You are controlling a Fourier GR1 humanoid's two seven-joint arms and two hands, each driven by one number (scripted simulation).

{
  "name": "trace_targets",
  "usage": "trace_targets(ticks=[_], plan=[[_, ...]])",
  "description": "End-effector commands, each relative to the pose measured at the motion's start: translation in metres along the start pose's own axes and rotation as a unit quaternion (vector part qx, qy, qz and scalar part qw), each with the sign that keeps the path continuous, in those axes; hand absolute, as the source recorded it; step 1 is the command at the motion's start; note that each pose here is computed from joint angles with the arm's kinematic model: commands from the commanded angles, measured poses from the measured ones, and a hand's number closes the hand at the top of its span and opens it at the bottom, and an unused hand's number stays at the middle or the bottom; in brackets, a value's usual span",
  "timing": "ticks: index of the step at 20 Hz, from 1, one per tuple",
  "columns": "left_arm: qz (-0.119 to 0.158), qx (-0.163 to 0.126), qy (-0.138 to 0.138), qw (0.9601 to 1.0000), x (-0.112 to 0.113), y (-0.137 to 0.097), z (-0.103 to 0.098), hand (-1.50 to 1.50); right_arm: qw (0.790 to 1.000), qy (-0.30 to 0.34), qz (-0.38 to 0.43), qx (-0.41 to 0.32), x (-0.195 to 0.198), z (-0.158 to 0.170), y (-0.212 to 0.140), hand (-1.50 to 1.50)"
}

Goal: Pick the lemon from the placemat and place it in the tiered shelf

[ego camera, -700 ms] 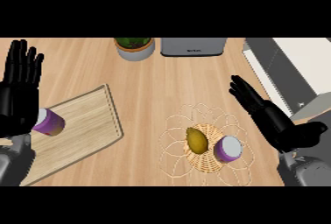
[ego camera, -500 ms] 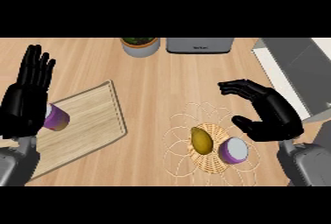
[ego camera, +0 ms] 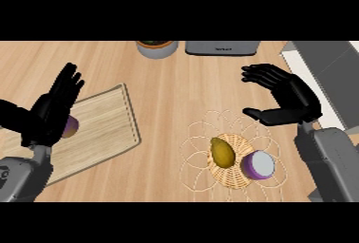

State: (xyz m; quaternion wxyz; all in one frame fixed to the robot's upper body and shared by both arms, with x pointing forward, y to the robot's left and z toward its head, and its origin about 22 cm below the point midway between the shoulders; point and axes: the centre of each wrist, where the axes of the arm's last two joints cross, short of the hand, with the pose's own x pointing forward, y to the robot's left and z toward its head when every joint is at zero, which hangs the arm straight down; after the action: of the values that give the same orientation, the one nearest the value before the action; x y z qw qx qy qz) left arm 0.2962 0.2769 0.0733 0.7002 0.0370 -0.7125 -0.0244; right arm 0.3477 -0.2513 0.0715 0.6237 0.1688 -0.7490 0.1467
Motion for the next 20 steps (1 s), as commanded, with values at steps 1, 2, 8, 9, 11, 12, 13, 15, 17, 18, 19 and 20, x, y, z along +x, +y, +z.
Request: trace_targets(ticks=[1, 2, 8, 9, 11, 12, 13, 15, 17, 18, 19, 20], plan=[[0.0, -0.009, 0.022, 0.9997, -0.005, -0.001, -0.003, 0.0, 0.996, -0.029, -0.043, 0.073, -0.012, -0.004, -0.015, -1.5], [0.006, -0.006, 0.021, 0.9997, -0.001, -0.007, 0.005, 0.0, 0.995, -0.034, -0.03, 0.086, -0.013, -0.007, -0.01, -1.5], [-0.005, -0.004, 0.033, 0.9994, -0.013, -0.002, 0.007, 0.0, 0.964, 0.088, 0.138, 0.208, 0.063, -0.011, -0.026, -1.5], [0.001, 0.014, 0.023, 0.9996, -0.012, 0.012, 0.002, 0.0, 0.948, 0.104, 0.179, 0.241, 0.067, -0.012, -0.014, -1.5], [-0.007, 0.0, 0.027, 0.9996, -0.004, 0.006, 0.001, 0.0, 0.918, 0.114, 0.281, 0.254, 0.087, -0.02, -0.001, -1.5], [0.0, 0.005, 0.03, 0.9995, -0.012, 0.001, 0.002, 0.0, 0.894, 0.116, 0.348, 0.257, 0.11, -0.021, -0.004, -1.5], [-0.004, 0.004, 0.037, 0.9993, -0.01, 0.006, 0.003, 0.0, 0.875, 0.114, 0.396, 0.254, 0.121, -0.021, 0.002, -1.5], [-0.001, 0.001, 0.034, 0.9994, -0.004, 0.002, -0.001, 0.0, 0.836, 0.103, 0.473, 0.26, 0.124, -0.023, 0.034, -1.5], [0.0, 0.007, 0.045, 0.999, -0.018, 0.01, 0.008, 0.0, 0.813, 0.097, 0.515, 0.254, 0.129, -0.023, 0.06, -1.5], [-0.001, 0.005, 0.03, 0.9995, -0.012, -0.001, 0.001, 0.0, 0.806, 0.105, 0.526, 0.249, 0.127, -0.03, 0.068, -1.5], [-0.003, 0.006, 0.028, 0.9996, -0.009, -0.004, -0.008, 0.0, 0.806, 0.114, 0.526, 0.245, 0.114, -0.026, 0.086, -1.5], [-0.005, -0.001, 0.034, 0.9994, -0.023, -0.009, 0.0, 0.0, 0.804, 0.123, 0.527, 0.248, 0.101, -0.022, 0.099, -1.5]])
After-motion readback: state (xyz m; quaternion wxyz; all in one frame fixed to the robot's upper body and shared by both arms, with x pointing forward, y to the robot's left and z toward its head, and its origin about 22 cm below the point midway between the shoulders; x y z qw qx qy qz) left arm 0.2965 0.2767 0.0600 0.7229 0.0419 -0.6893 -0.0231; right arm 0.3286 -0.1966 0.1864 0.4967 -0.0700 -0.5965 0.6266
